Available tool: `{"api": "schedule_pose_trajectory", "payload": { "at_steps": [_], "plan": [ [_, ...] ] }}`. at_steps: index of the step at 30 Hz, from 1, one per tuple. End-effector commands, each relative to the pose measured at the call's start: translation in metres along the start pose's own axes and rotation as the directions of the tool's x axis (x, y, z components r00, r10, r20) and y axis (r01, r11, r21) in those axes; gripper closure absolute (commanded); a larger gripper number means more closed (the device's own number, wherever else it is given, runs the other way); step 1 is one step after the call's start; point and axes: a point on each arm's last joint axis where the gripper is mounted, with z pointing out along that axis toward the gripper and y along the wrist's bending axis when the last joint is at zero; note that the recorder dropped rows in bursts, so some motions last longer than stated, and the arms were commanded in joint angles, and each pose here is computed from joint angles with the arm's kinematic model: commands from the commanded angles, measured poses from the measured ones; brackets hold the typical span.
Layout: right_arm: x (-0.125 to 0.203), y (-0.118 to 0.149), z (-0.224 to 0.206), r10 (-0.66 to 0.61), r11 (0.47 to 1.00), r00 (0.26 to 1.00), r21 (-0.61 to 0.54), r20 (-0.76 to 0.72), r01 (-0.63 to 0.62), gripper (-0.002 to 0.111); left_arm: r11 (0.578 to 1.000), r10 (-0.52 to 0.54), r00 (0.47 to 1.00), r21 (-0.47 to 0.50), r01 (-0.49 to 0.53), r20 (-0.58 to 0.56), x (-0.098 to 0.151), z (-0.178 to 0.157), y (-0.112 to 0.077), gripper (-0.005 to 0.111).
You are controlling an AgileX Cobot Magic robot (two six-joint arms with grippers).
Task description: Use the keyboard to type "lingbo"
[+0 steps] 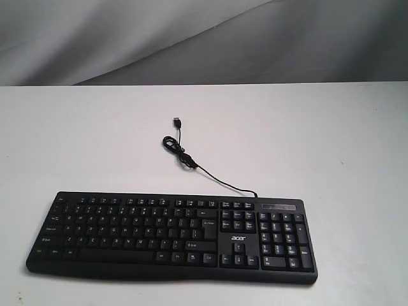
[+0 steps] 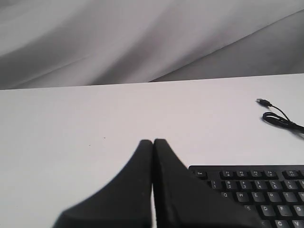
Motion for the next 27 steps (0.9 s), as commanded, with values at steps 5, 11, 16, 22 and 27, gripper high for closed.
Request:
{"api": "schedule_pose_trajectory", "payload": {
  "at_steps": [5, 11, 16, 22, 27],
  "plan": [
    [0.001, -0.001, 0.0, -0.013, 1.0, 1.0, 0.011, 0.002, 0.013, 0.108, 1.0, -0.006, 1.0, 0.001, 0.006, 0.005, 0.001, 0.0, 0.0, 0.106],
    [0.001, -0.003, 0.0, -0.099, 0.994, 0.995, 0.038, -0.002, 0.099, 0.108, 1.0, -0.006, 1.0, 0.001, 0.006, 0.005, 0.001, 0.0, 0.0, 0.106],
    [0.001, -0.003, 0.0, -0.1, 0.994, 0.995, 0.039, -0.002, 0.1, 0.108, 1.0, -0.006, 1.0, 0.001, 0.006, 0.005, 0.001, 0.0, 0.0, 0.106],
    [0.001, -0.003, 0.0, -0.1, 0.994, 0.995, 0.039, -0.002, 0.1, 0.108, 1.0, -0.006, 1.0, 0.001, 0.006, 0.005, 0.001, 0.0, 0.0, 0.106],
    [-0.015, -0.004, -0.001, -0.216, 0.975, 0.963, 0.081, 0.158, 0.205, 0.108, 1.0, -0.006, 1.0, 0.001, 0.006, 0.005, 0.001, 0.0, 0.0, 0.106]
  ]
}}
